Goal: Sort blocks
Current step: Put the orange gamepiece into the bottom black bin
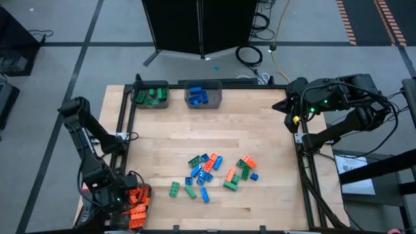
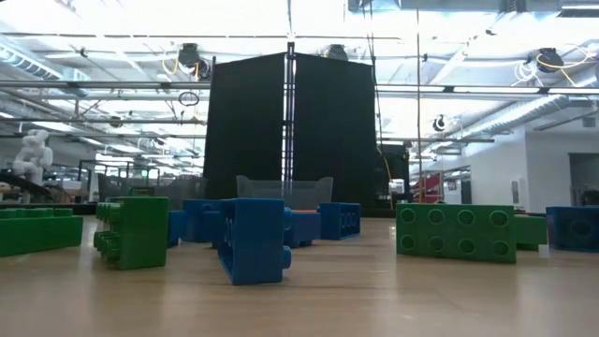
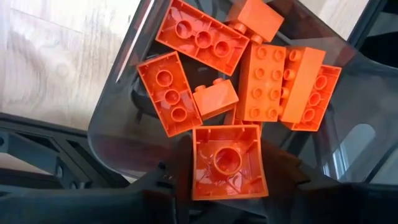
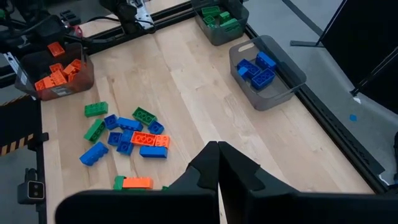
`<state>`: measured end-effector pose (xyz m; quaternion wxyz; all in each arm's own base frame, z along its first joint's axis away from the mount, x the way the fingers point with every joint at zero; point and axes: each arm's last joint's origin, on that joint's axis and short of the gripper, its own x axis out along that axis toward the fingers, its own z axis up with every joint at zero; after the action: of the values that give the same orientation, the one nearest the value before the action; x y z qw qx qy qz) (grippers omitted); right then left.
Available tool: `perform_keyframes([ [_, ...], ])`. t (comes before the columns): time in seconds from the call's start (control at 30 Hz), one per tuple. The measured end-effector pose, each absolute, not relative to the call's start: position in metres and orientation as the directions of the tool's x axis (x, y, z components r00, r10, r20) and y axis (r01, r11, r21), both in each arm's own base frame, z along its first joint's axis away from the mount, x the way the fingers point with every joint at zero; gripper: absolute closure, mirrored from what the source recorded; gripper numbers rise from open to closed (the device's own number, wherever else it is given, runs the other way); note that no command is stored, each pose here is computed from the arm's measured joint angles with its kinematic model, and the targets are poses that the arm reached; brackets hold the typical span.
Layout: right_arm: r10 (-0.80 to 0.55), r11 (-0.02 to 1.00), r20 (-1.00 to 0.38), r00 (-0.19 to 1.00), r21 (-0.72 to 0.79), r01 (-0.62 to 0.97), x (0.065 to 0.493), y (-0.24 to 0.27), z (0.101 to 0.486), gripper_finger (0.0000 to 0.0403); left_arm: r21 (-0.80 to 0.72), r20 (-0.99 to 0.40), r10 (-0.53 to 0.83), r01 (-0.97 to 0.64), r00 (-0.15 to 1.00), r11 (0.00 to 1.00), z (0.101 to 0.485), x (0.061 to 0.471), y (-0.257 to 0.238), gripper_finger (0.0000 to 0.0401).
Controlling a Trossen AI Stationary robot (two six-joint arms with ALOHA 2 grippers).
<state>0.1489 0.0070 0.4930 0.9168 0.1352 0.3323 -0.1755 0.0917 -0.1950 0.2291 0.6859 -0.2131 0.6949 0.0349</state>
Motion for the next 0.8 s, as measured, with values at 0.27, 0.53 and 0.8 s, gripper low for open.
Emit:
perform_keyframes([
  [0.27,-0.232,0.902,-0.656,0.718,0.131,0.411,0.1488,0.0070,0.4931,0.0403,-0.265,-0.963,-0.267,-0.334,0.041,0.904,0.2294,0.0928,-0.1971,0.0238],
  [0.53,-0.232,0.902,-0.656,0.718,0.131,0.411,0.1488,0.0070,0.4931,0.0403,-0.335,-0.942,-0.328,-0.301,0.077,0.893,0.2315,0.0959,-0.2031,0.0234],
  [0.8,-0.232,0.902,-0.657,0.718,0.131,0.411,0.1489,0.0070,0.4930,0.0403,-0.338,-0.941,-0.329,-0.307,0.082,0.889,0.2316,0.0963,-0.2034,0.0233],
])
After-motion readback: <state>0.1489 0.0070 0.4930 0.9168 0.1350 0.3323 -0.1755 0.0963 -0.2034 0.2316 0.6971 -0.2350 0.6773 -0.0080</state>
